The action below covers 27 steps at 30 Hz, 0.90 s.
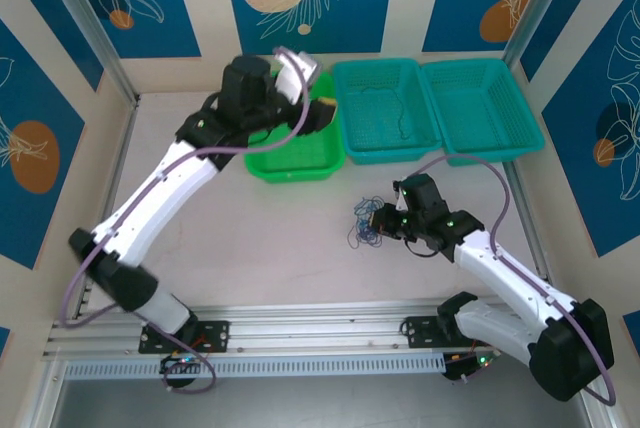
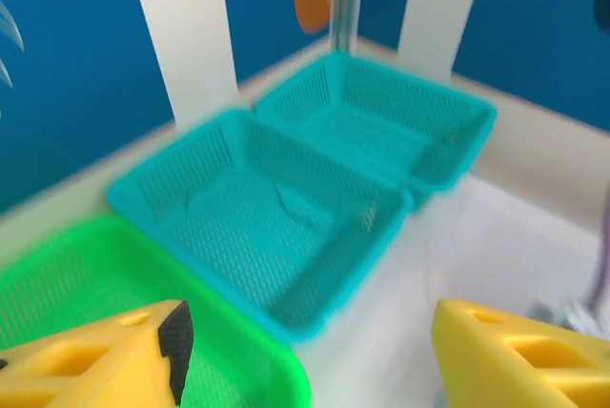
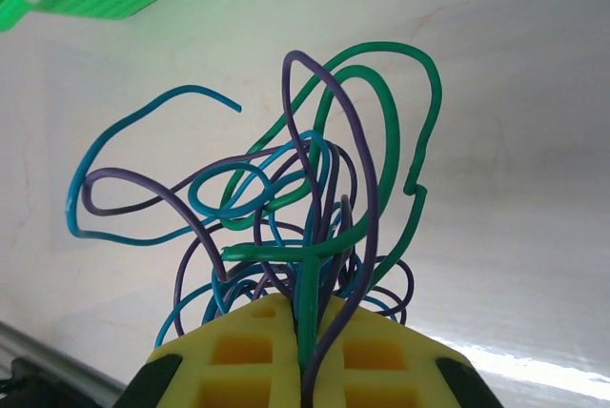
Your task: Untangle the cables
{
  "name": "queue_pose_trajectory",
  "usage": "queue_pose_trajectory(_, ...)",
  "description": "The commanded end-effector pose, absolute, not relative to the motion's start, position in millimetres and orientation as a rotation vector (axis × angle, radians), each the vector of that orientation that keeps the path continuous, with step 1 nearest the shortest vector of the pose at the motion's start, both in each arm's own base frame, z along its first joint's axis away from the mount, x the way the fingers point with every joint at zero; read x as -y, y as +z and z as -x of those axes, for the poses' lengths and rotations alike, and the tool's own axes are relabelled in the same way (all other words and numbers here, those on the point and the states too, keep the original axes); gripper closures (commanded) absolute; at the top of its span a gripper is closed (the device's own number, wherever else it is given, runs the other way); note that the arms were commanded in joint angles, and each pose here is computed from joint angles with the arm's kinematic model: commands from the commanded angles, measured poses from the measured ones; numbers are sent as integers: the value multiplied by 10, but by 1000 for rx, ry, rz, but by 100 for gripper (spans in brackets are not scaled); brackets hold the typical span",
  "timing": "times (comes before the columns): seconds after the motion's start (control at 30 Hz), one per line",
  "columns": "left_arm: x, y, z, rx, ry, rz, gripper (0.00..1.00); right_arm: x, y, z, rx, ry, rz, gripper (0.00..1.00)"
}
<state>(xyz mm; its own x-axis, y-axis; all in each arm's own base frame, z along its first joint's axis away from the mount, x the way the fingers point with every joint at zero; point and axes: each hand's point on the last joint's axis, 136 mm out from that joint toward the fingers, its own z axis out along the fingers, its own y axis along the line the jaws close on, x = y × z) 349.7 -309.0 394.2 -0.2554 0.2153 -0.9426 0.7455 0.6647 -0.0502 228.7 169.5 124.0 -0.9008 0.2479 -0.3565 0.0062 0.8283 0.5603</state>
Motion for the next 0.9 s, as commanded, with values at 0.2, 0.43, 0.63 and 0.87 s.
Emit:
queue_pose_trajectory(0.2, 2934, 2560, -2734, -2112, -1136, -421, 38, -2403, 1560, -2342, -2463, 1243, 145, 99)
queue_pose_trajectory(0.43, 2749, 1893, -2464, -2314, -1228, -181, 42, -2561, 1551, -2287, -2447, 1374, 225, 99)
queue_pose_trajectory(0.63, 2870, 1836, -2532, -2311, -1503, 116, 43, -2651, 1660, -2238, -2393, 1491, 259, 99)
queue_pose_trajectory(0.87, 2933, 1981, -2648, -2237, -1622, 198, 50, -2686, 1738, -2209, -2366, 1556, 261, 99)
